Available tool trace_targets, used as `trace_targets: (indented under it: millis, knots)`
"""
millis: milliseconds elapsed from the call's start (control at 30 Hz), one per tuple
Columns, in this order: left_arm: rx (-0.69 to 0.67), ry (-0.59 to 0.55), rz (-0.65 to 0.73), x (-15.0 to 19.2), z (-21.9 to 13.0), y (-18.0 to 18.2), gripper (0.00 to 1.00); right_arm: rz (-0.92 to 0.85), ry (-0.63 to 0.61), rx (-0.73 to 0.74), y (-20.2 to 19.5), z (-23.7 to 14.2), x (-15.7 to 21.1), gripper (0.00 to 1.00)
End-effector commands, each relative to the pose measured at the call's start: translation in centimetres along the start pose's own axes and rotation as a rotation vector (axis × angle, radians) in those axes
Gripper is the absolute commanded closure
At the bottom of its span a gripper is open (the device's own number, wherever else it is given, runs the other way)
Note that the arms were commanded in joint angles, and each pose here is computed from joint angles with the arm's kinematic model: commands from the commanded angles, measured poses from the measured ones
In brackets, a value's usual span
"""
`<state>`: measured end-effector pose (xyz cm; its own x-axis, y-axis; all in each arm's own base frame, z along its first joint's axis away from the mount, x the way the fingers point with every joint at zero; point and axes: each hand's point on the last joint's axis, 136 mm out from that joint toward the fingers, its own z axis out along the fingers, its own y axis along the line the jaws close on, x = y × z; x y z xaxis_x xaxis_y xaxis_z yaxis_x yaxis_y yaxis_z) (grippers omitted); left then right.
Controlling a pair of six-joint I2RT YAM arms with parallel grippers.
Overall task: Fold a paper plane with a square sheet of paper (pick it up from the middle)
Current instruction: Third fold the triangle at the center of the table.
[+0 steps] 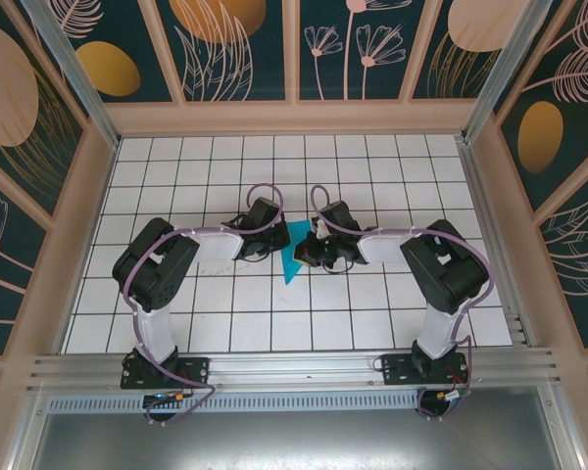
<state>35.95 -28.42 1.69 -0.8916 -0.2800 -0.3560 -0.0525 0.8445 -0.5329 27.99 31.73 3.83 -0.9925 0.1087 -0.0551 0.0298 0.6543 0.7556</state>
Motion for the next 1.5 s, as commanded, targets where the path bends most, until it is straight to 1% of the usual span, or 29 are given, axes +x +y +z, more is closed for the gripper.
trace_targets:
  millis: [0,300,633,1100,1467]
  knots:
    - [-0.023,0.010,0.019,0.0,0.2,0.4,1.00,-0.036,-0.024,-0.019,1.0,0.5,-1.0,0.98]
    - [-0.018,0.015,0.019,0.2,0.2,0.4,1.00,-0.030,-0.012,-0.010,0.6,1.1,-1.0,0.99]
    - [-0.011,0.022,0.017,0.3,0.3,0.3,1.00,-0.079,0.022,-0.002,0.9,1.9,-0.4,0.99]
    - [-0.007,0.029,0.009,0.6,0.4,0.5,1.00,-0.076,0.017,0.054,-0.4,2.1,-0.5,0.99]
    - [-0.006,0.029,0.011,0.6,0.3,0.4,1.00,-0.069,0.018,0.056,-0.6,2.4,-0.6,0.99]
